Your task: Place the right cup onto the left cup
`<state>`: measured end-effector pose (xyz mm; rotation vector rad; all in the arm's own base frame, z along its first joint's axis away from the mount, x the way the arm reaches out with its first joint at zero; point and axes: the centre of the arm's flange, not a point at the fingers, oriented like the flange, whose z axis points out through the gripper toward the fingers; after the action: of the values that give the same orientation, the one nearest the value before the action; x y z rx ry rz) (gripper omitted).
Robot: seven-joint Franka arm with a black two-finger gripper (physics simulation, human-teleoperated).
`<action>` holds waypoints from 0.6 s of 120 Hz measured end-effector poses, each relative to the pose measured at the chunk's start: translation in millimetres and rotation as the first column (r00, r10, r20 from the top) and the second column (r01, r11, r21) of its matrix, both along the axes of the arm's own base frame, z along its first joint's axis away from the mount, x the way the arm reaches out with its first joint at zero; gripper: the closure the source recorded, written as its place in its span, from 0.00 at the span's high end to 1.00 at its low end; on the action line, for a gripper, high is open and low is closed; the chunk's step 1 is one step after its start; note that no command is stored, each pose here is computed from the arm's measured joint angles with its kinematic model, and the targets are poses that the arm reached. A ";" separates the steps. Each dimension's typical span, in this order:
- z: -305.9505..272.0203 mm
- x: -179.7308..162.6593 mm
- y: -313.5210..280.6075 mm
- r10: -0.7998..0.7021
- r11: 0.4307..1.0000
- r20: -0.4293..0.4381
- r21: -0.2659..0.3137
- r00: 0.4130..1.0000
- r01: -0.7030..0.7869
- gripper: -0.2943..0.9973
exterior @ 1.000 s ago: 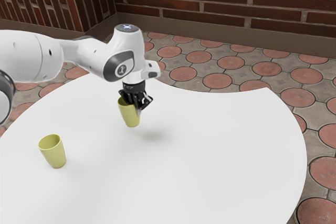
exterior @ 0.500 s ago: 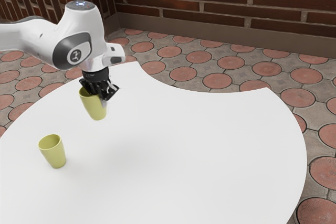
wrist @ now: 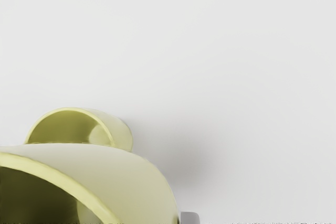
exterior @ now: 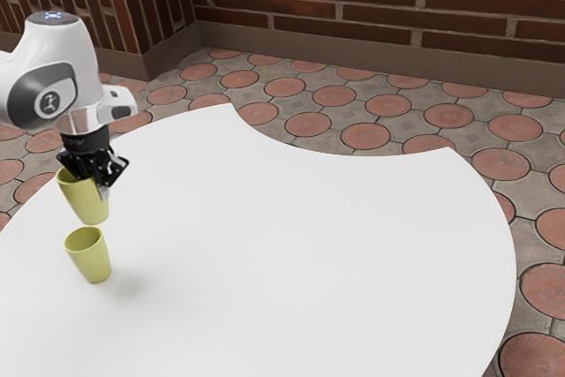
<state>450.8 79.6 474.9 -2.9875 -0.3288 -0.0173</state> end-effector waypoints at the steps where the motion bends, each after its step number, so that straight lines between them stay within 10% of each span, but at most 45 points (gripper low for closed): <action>1: -0.1 -0.7 0.9 0.001 1.000 -0.001 0.000 1.000 -0.001 0.17; 72: -23.8 -25.3 43.0 0.060 0.998 -0.068 0.037 0.996 -0.058 0.17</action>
<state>425.5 122.6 451.1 -2.9341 -0.4040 0.0855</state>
